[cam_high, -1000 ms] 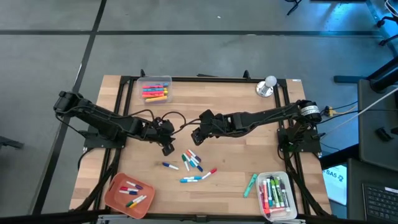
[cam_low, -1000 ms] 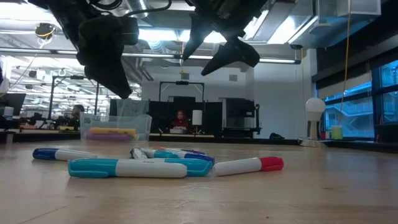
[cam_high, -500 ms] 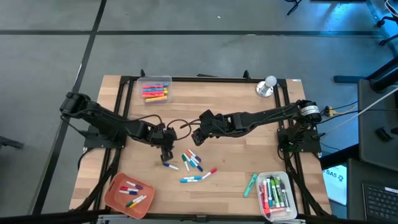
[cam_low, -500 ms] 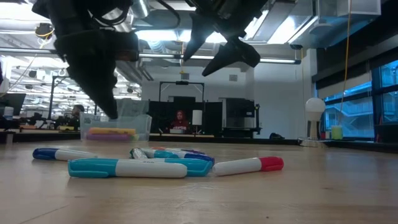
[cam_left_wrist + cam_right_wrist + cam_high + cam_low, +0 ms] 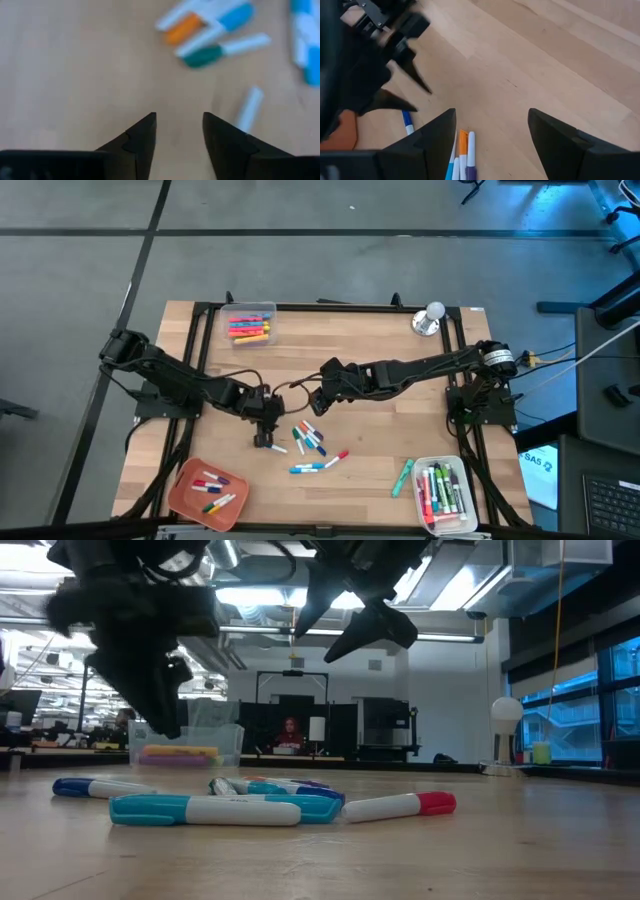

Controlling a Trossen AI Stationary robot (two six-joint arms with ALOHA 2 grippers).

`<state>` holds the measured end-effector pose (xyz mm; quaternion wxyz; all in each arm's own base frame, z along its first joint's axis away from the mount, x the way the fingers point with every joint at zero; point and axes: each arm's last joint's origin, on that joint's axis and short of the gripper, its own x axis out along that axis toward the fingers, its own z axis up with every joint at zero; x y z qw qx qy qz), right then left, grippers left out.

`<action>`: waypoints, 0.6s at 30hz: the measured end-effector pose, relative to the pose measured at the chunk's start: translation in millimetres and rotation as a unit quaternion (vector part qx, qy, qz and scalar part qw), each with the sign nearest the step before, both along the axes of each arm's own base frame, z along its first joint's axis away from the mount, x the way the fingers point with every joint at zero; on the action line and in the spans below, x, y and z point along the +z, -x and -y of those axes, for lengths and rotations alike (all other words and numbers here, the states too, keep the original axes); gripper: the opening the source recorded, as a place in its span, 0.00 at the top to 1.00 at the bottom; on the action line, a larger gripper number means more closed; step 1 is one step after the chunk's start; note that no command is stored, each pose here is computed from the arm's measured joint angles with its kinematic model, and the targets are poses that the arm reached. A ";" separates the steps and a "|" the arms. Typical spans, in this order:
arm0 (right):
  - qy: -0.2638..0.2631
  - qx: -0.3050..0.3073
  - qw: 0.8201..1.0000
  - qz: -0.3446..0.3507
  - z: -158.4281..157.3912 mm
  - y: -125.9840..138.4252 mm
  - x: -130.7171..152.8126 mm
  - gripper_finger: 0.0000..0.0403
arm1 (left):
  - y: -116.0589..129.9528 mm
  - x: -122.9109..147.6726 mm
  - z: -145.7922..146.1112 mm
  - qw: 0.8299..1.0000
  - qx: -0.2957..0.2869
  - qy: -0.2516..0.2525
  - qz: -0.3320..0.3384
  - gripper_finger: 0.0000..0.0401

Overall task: Pick & Place Markers
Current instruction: Put the blue pen into the orange bin

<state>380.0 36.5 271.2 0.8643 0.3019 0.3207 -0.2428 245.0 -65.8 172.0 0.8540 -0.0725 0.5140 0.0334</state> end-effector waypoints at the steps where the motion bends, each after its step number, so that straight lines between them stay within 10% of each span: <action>1: 0.000 0.000 1.000 0.000 0.0 0.0 0.0 0.39 | 0.7 -0.2 2.5 1.000 -0.022 -0.007 -0.001 0.62; 18: -0.004 0.008 1.000 -0.002 -1.1 0.2 -0.2 0.39 | -8.9 -21.1 20.3 0.998 -0.043 -0.047 0.006 0.58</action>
